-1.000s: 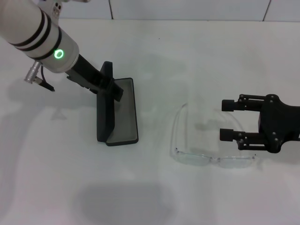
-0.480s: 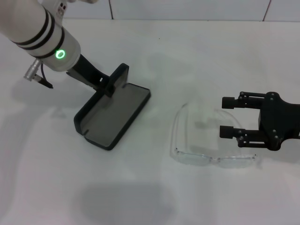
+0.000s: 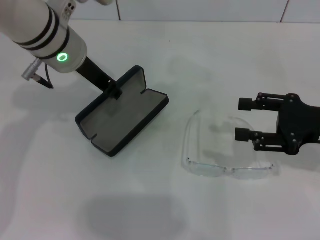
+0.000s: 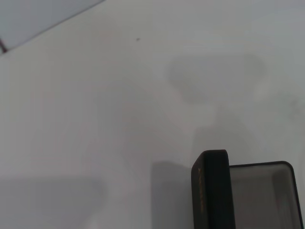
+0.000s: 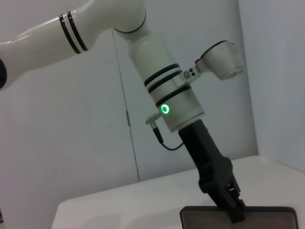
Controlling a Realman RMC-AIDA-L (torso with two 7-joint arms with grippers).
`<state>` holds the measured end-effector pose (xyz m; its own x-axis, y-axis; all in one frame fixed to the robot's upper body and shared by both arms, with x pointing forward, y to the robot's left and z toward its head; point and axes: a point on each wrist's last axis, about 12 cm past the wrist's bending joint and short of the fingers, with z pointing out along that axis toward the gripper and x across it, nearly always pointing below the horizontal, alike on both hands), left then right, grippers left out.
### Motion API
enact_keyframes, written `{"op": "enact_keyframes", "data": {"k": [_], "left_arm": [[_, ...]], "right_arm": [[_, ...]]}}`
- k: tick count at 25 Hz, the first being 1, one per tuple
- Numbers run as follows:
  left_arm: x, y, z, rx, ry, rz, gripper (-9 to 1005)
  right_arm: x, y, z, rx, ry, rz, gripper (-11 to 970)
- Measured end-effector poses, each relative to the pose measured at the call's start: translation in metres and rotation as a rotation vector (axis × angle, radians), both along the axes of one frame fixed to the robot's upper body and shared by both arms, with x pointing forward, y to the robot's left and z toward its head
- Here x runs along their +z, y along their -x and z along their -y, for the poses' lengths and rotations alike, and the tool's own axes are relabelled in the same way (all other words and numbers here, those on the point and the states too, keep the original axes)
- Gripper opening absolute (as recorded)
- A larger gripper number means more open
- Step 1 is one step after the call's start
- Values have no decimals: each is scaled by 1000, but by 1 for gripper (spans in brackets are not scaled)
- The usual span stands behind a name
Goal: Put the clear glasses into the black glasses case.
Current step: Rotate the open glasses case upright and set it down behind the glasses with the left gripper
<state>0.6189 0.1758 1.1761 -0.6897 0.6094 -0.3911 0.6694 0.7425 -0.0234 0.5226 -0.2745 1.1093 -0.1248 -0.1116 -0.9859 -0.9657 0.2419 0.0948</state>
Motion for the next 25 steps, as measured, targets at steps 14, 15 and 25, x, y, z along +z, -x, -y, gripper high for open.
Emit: {"op": "enact_keyframes", "data": {"k": [14, 15, 25], "left_arm": [[4, 24, 22, -529, -103, 363, 211], [1, 26, 26, -560, -122, 380, 212], [-13, 33, 44, -744, -208, 448, 218]], "right_arm": [[-3, 6, 9, -55, -52, 29, 691], [-4, 7, 10, -58, -55, 27, 691], [-7, 19, 20, -91, -91, 19, 691]]}}
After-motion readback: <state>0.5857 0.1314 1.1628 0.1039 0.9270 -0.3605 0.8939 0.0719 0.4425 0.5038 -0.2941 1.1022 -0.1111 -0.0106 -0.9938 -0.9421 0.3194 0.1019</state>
